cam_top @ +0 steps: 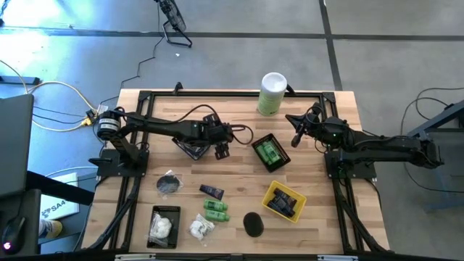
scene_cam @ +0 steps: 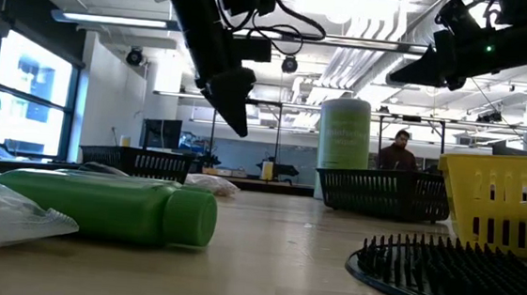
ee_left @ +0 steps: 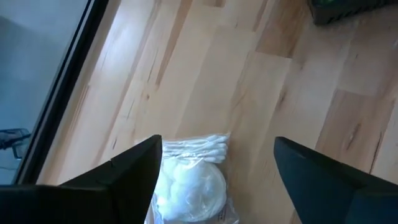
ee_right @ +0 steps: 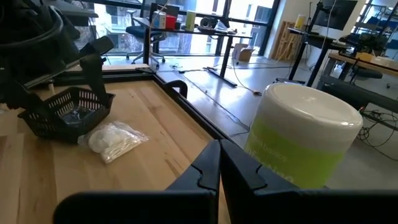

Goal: Pick & Place Travel size toiletries
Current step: Put the cotton pack into the bottom left black bin

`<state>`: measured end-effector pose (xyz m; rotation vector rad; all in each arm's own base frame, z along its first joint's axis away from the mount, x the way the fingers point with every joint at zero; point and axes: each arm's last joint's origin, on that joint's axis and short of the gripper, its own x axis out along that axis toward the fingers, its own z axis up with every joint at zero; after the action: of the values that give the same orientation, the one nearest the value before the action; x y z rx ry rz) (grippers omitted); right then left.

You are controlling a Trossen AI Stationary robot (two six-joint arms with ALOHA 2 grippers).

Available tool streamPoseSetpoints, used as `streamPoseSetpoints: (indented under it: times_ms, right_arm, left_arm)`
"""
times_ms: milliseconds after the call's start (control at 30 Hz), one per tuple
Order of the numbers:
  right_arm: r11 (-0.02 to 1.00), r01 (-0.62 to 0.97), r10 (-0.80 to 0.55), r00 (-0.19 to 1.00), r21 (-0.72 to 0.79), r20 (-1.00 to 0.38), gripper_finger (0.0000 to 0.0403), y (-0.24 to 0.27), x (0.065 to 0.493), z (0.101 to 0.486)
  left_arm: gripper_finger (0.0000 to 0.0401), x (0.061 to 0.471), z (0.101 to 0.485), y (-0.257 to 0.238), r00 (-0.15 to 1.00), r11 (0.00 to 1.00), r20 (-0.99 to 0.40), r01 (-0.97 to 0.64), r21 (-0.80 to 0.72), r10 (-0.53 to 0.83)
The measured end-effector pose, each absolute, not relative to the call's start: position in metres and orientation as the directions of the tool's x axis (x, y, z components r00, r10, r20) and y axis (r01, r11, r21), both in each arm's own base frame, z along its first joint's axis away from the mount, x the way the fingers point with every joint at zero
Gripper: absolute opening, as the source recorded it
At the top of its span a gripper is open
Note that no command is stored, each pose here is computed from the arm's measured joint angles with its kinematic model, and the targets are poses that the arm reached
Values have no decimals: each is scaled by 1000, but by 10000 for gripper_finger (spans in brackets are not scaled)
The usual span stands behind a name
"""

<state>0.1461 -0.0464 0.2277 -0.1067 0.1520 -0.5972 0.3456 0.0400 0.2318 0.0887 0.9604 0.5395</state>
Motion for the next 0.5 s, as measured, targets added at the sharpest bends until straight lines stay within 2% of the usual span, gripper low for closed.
streamPoseSetpoints:
  times_ms: [333, 500]
  right_arm:
    - [822, 549, -567, 815, -153, -120, 4, -46, 146, 227]
    - [822, 549, -567, 815, -153, -119, 4, -46, 146, 227]
  left_arm:
    - [303, 358, 180, 44, 313, 834, -787, -357, 421, 532]
    - [303, 359, 169, 50, 278, 818, -798, -405, 408, 535]
